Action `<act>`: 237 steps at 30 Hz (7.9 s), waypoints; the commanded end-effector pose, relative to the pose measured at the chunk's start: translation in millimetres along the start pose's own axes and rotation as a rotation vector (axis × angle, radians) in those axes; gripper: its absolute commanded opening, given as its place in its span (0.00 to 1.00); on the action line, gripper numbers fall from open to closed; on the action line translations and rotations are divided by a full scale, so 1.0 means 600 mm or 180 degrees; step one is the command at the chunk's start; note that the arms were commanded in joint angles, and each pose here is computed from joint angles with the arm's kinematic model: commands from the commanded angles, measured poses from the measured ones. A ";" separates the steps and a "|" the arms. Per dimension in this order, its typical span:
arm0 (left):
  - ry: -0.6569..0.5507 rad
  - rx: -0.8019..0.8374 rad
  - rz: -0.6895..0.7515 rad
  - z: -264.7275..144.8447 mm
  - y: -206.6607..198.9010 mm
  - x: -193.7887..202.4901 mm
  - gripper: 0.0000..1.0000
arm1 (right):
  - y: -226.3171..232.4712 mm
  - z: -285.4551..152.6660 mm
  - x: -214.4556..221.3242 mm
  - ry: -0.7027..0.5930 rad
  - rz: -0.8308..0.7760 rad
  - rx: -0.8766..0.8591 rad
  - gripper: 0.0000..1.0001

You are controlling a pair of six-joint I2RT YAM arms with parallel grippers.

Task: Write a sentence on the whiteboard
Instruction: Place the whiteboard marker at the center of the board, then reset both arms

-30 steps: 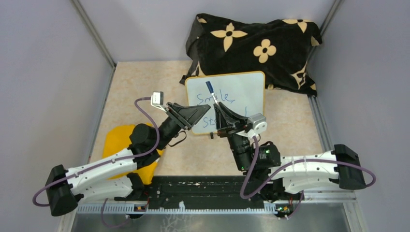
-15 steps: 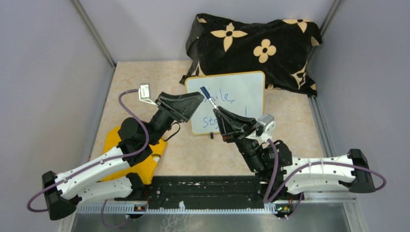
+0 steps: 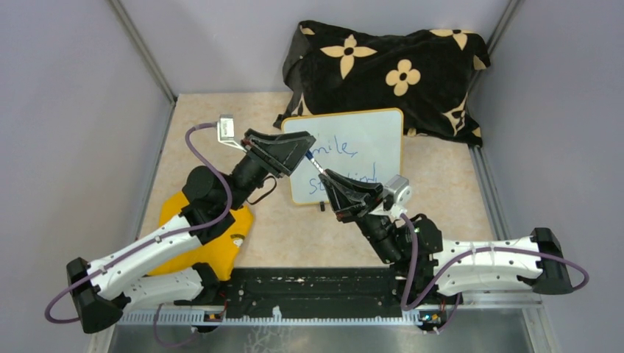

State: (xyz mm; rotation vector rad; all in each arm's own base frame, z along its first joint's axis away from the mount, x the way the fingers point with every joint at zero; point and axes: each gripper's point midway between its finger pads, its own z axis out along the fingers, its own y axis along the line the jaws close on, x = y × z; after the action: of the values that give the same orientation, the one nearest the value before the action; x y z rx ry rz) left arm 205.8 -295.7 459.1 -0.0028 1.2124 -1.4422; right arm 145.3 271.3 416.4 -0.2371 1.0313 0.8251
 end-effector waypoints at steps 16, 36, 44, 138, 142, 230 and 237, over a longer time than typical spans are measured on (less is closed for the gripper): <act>0.0264 0.0351 -0.0590 -0.024 -0.017 0.027 0.50 | -0.023 -0.003 -0.027 -0.0179 0.0131 0.0184 0.00; 0.0723 0.0538 -0.0786 -0.025 -0.015 0.092 0.00 | -0.031 0.001 -0.021 -0.0178 0.0103 0.0311 0.00; 0.1171 0.0439 -0.1103 -0.039 0.003 0.166 0.00 | -0.034 0.006 -0.022 -0.0237 0.0057 0.0387 0.00; 0.2463 -0.3440 0.0793 -0.324 0.492 0.146 0.00 | -0.168 -0.147 0.087 0.1160 -0.0276 0.0995 0.60; 0.2569 -0.3550 0.0699 -0.326 0.528 0.173 0.00 | -0.161 -0.147 0.094 0.1208 -0.0241 0.0940 0.60; 0.2658 -0.3606 0.0656 -0.338 0.558 0.182 0.58 | -0.121 -0.138 0.165 0.1613 -0.0339 0.0817 0.58; 0.2389 -0.3474 0.0974 -0.323 0.534 0.135 0.63 | -0.107 -0.127 0.182 0.1680 -0.0494 0.0716 0.58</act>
State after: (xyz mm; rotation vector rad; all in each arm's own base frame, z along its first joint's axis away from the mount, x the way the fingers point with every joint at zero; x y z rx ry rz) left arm 292.7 -168.5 101.2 -0.0546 2.4303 -0.4130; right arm 165.4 231.0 239.7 -0.3909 1.6225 0.4433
